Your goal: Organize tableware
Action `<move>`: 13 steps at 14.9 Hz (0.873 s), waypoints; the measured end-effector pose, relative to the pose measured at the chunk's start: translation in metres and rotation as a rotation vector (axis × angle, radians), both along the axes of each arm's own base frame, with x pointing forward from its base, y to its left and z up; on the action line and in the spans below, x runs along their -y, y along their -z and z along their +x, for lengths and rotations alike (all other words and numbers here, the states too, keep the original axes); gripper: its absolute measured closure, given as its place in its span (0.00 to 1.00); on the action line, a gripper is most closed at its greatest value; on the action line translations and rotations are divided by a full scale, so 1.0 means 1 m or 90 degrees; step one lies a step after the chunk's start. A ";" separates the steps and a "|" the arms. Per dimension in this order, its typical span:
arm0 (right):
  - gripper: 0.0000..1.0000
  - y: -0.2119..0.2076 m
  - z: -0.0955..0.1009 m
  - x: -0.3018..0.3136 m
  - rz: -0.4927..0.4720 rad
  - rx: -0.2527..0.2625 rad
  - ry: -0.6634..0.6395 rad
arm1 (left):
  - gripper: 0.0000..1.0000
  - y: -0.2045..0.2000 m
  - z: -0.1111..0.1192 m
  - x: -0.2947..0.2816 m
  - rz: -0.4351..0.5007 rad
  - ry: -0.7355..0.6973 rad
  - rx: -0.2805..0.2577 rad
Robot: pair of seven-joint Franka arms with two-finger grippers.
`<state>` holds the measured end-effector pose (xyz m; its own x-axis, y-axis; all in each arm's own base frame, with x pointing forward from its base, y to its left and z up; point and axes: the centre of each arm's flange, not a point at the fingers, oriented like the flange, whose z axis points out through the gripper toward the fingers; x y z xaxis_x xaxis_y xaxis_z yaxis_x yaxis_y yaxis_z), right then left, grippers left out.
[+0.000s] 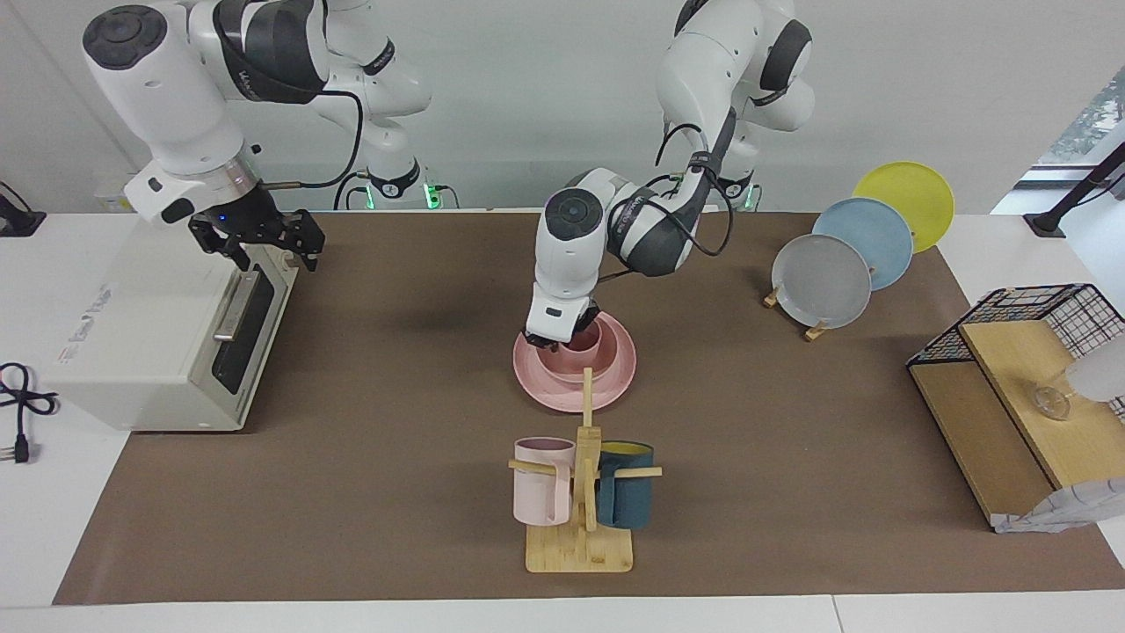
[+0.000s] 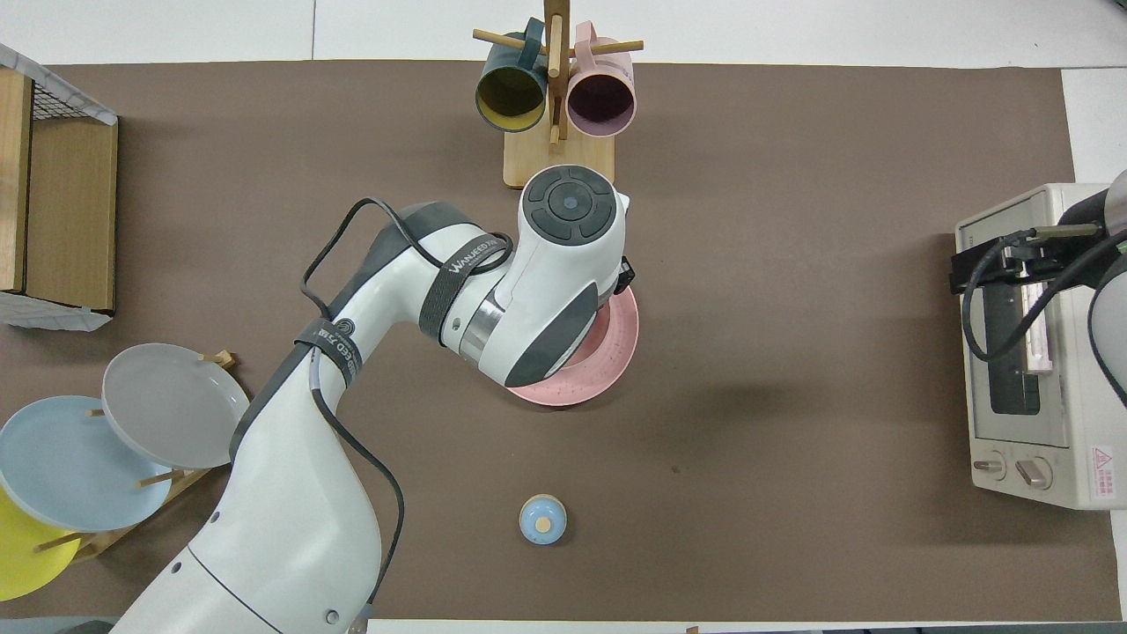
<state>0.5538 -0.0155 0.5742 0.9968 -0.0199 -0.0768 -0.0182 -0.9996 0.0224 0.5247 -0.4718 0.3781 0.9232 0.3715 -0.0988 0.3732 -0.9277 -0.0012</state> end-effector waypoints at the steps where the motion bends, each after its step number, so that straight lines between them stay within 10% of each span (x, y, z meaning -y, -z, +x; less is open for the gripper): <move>1: 0.00 0.000 0.000 0.004 0.000 0.000 0.004 | 0.25 -0.004 0.002 -0.002 0.002 0.000 0.000; 4: 0.00 0.000 -0.001 0.015 0.002 0.000 -0.007 | 0.00 -0.047 0.012 -0.022 -0.003 0.008 0.014; 13: 0.00 -0.002 -0.001 0.020 0.003 0.002 -0.011 | 0.00 -0.245 0.046 -0.300 -0.009 0.090 0.044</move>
